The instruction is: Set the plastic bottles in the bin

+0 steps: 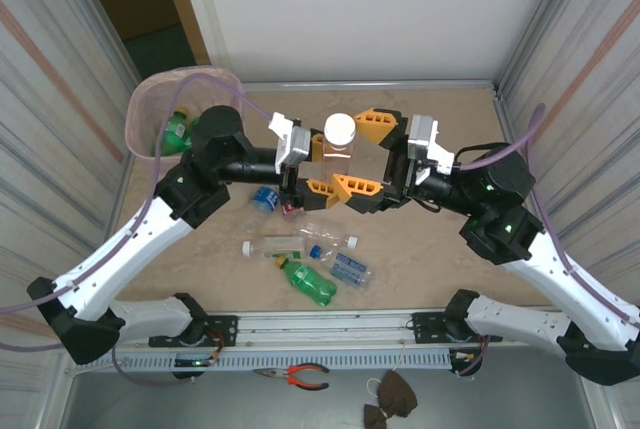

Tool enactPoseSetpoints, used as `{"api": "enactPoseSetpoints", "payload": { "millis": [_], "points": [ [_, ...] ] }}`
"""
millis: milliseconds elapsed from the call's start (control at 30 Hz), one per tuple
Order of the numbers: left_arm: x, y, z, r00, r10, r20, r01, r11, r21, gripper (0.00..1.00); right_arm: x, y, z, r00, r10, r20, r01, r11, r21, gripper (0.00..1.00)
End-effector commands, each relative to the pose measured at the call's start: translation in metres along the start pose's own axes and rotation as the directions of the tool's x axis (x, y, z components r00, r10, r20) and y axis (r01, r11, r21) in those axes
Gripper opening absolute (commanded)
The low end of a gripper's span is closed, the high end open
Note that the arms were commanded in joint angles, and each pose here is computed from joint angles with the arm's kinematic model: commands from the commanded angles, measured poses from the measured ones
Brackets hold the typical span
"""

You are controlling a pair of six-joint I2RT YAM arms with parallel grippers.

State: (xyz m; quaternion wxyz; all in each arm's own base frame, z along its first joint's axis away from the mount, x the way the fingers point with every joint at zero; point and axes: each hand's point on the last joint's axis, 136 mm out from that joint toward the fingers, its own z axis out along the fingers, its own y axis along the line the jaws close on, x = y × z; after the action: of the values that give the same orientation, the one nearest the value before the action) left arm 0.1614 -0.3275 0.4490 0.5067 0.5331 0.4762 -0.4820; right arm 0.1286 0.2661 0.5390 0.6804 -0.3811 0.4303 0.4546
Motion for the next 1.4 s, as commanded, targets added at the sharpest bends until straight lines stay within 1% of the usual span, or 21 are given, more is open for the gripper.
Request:
{"api": "enactPoseSetpoints", "payload": {
  "millis": [0, 133, 200, 300, 367, 467, 533, 600, 733, 933, 967, 1067, 1133, 1200, 1367],
  "points": [
    [-0.018, 0.02, -0.022, 1.0, 0.03, -0.01, -0.031, 0.988, -0.151, 0.61, -0.014, -0.001, -0.011, 0.999, -0.034, 0.025, 0.033, 0.999, 0.039, 0.86],
    [-0.014, 0.056, -0.048, 0.997, -0.023, -0.073, -0.003, 0.94, -0.34, 0.59, -0.013, -0.004, -0.019, 0.999, -0.042, 0.01, 0.041, 0.996, 0.074, 0.87],
    [-0.011, 0.074, -0.065, 0.994, -0.055, -0.094, 0.009, 0.901, -0.434, 0.6, -0.012, -0.006, -0.022, 0.999, -0.047, 0.001, 0.047, 0.995, 0.089, 0.87],
    [-0.007, 0.099, -0.096, 0.987, -0.123, -0.108, 0.042, 0.827, -0.561, 0.6, -0.009, -0.007, -0.024, 0.999, -0.047, -0.01, 0.048, 0.993, 0.104, 0.87],
    [-0.002, 0.114, -0.116, 0.978, -0.174, -0.114, 0.064, 0.773, -0.631, 0.6, -0.008, -0.009, -0.025, 0.999, -0.048, -0.018, 0.05, 0.992, 0.112, 0.87],
    [0.008, 0.136, -0.15, 0.957, -0.265, -0.122, 0.092, 0.672, -0.734, 0.59, -0.004, -0.011, -0.024, 0.998, -0.046, -0.03, 0.05, 0.991, 0.122, 0.87],
    [0.021, 0.149, -0.174, 0.933, -0.342, -0.116, 0.12, 0.595, -0.795, 0.59, -0.004, -0.011, -0.024, 0.998, -0.045, -0.031, 0.049, 0.991, 0.123, 0.87],
    [0.031, 0.16, -0.197, 0.91, -0.406, -0.087, 0.153, 0.523, -0.838, 0.59, -0.002, -0.012, -0.023, 0.998, -0.043, -0.037, 0.048, 0.991, 0.125, 0.87],
    [0.055, 0.175, -0.234, 0.856, -0.517, -0.019, 0.227, 0.409, -0.884, 0.57, 0.0, -0.013, -0.021, 0.998, -0.042, -0.042, 0.047, 0.991, 0.125, 0.87],
    [0.105, 0.192, -0.268, 0.757, -0.65, 0.064, 0.313, 0.274, -0.909, 0.56, 0.003, -0.014, -0.018, 0.998, -0.035, -0.05, 0.041, 0.991, 0.125, 0.87],
    [0.111, 0.194, -0.27, 0.746, -0.661, 0.076, 0.328, 0.265, -0.907, 0.56, 0.003, -0.014, -0.018, 0.998, -0.034, -0.05, 0.04, 0.991, 0.126, 0.87],
    [0.135, 0.2, -0.275, 0.691, -0.713, 0.117, 0.379, 0.219, -0.899, 0.59, 0.004, -0.014, -0.019, 0.998, -0.034, -0.055, 0.041, 0.991, 0.129, 0.87],
    [0.152, 0.204, -0.273, 0.646, -0.753, 0.13, 0.419, 0.207, -0.884, 0.62, 0.004, -0.015, -0.019, 0.998, -0.034, -0.054, 0.041, 0.99, 0.132, 0.87],
    [0.165, 0.207, -0.27, 0.608, -0.781, 0.142, 0.459, 0.2, -0.866, 0.63, 0.004, -0.015, -0.019, 0.998, -0.035, -0.056, 0.042, 0.99, 0.133, 0.87],
    [0.191, 0.21, -0.27, 0.53, -0.832, 0.164, 0.492, 0.144, -0.859, 0.63, 0.006, -0.016, -0.019, 0.997, -0.032, -0.063, 0.041, 0.99, 0.137, 0.86]
  ]
}}
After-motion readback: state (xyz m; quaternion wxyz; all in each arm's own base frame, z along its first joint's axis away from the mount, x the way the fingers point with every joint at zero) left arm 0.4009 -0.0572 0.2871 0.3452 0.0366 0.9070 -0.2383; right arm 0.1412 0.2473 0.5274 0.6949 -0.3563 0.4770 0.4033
